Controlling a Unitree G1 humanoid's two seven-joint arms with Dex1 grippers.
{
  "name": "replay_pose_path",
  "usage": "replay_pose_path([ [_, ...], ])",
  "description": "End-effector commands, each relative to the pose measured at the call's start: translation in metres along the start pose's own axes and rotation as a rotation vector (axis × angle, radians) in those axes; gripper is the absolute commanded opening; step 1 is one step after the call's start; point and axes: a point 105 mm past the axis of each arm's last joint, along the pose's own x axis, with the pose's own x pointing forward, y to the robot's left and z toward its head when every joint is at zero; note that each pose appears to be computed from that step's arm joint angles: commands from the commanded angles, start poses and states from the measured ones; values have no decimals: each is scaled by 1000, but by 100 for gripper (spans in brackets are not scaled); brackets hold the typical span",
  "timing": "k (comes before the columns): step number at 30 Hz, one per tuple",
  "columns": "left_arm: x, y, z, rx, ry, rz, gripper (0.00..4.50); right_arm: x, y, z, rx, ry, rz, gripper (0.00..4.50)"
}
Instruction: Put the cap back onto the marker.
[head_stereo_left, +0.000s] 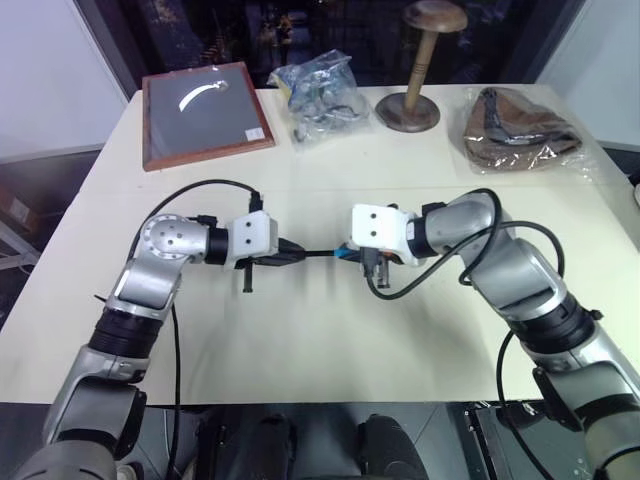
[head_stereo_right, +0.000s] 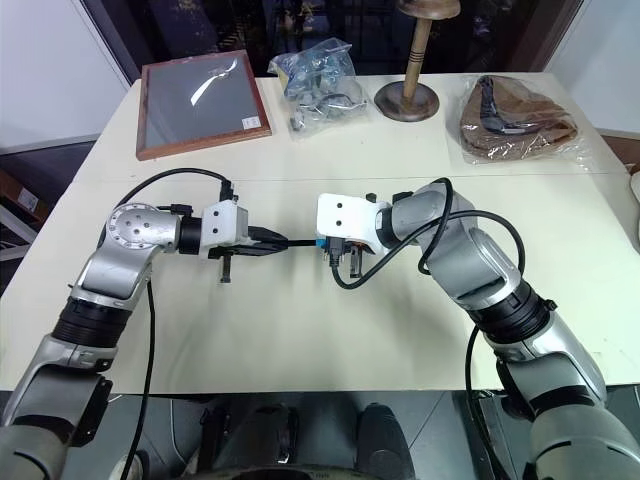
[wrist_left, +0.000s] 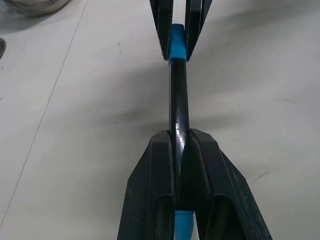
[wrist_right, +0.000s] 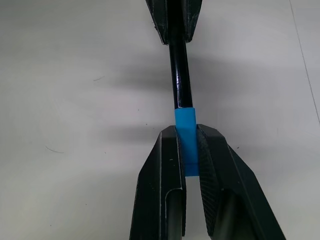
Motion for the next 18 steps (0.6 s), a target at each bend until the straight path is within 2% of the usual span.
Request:
replay_pose_path([
  [1,11,-4,24,66,-88,-10,0,-3,8,38,-147,-146,38,95],
  [2,9,-5,22,62,-82,-9,0,-3,7,35,-150,-136,32,130],
  [8,-3,-15,13,16,-47,14,0,-15,0,19,-141,-78,0,428],
  [9,-4,-16,12,9,-41,19,0,-17,0,18,-137,-73,-1,440],
  [14,-18,-19,-4,-101,24,147,0,-42,-11,2,-63,-42,-104,440],
  [18,-33,-7,-16,-324,48,429,0,-54,-12,-9,70,-46,-212,440],
])
